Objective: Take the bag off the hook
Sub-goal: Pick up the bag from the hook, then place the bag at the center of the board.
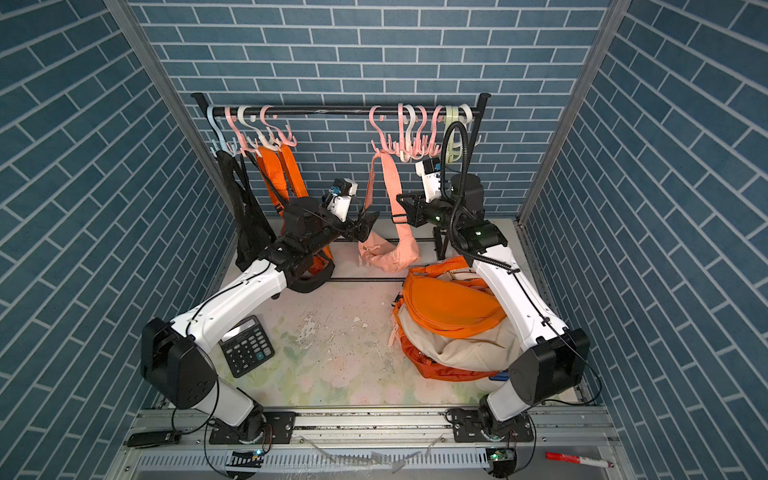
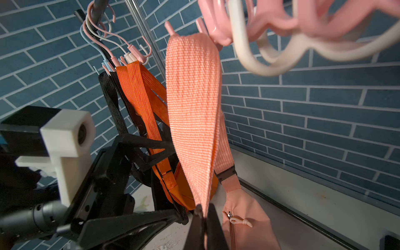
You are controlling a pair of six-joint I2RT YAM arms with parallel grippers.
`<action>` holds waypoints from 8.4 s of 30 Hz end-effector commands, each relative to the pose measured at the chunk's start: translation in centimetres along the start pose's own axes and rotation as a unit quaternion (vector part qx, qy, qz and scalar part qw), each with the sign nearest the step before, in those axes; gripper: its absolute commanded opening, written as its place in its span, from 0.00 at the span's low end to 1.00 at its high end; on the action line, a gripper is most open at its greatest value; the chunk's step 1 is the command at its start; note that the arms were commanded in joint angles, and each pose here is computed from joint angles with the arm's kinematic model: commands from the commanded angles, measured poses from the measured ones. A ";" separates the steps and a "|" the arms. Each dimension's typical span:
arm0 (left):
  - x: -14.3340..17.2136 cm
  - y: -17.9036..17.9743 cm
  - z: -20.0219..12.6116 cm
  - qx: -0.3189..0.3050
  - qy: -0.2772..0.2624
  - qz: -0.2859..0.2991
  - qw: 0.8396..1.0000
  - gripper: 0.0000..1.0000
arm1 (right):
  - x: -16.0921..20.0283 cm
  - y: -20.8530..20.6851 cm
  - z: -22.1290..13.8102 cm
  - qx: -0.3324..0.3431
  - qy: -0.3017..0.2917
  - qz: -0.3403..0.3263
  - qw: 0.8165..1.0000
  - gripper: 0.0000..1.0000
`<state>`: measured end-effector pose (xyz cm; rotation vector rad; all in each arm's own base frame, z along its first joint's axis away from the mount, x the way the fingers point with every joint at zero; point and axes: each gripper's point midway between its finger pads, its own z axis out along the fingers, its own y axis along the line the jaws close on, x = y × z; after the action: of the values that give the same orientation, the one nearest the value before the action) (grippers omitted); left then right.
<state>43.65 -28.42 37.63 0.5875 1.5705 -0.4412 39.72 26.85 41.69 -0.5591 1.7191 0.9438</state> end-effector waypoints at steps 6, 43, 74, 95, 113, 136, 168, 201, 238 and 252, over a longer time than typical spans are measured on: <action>-1.8 1.2 2.7 -0.008 -0.032 0.017 0.999 0.92 | -0.8 1.5 -1.1 -0.025 -0.004 0.007 1.000 0.00; -4.1 3.8 4.3 0.001 -0.054 0.029 0.998 0.00 | -1.7 1.2 0.3 -0.035 0.008 0.035 0.999 0.00; -9.9 3.8 -6.3 -0.034 -0.076 0.066 0.994 0.00 | -2.3 4.3 -1.2 -0.055 0.005 0.027 0.998 0.00; -6.7 0.5 -15.6 -0.005 -0.058 0.022 0.998 0.00 | 3.9 11.3 -4.1 -0.077 0.030 -0.009 0.997 0.00; -1.6 -1.9 -25.0 0.003 -0.014 -0.018 1.000 0.00 | 9.6 14.8 -6.1 -0.082 0.065 -0.015 0.994 0.00; 6.0 -3.0 -33.7 -0.026 0.046 -0.034 0.998 0.00 | 19.3 20.7 -6.2 -0.109 0.130 -0.091 0.981 0.00; 17.2 4.7 -19.1 -0.210 0.185 -0.151 0.948 0.00 | 26.1 4.3 -1.8 0.217 0.154 -0.020 0.964 0.00; 23.9 4.5 -4.3 -0.202 0.252 -0.065 0.944 0.00 | 28.5 -7.7 2.4 0.295 0.221 0.054 0.928 0.00; 17.9 3.6 -0.2 -0.168 0.199 -0.058 0.964 0.65 | 24.7 -9.2 2.1 0.291 0.206 0.061 0.932 0.63; 7.4 2.6 -5.7 -0.148 0.097 -0.080 0.981 0.84 | 18.9 -5.2 0.8 0.221 0.154 0.025 0.963 0.64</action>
<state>41.71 -22.45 30.21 0.2754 1.8347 -0.2449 37.87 25.45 19.19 -0.3174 2.2223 0.4557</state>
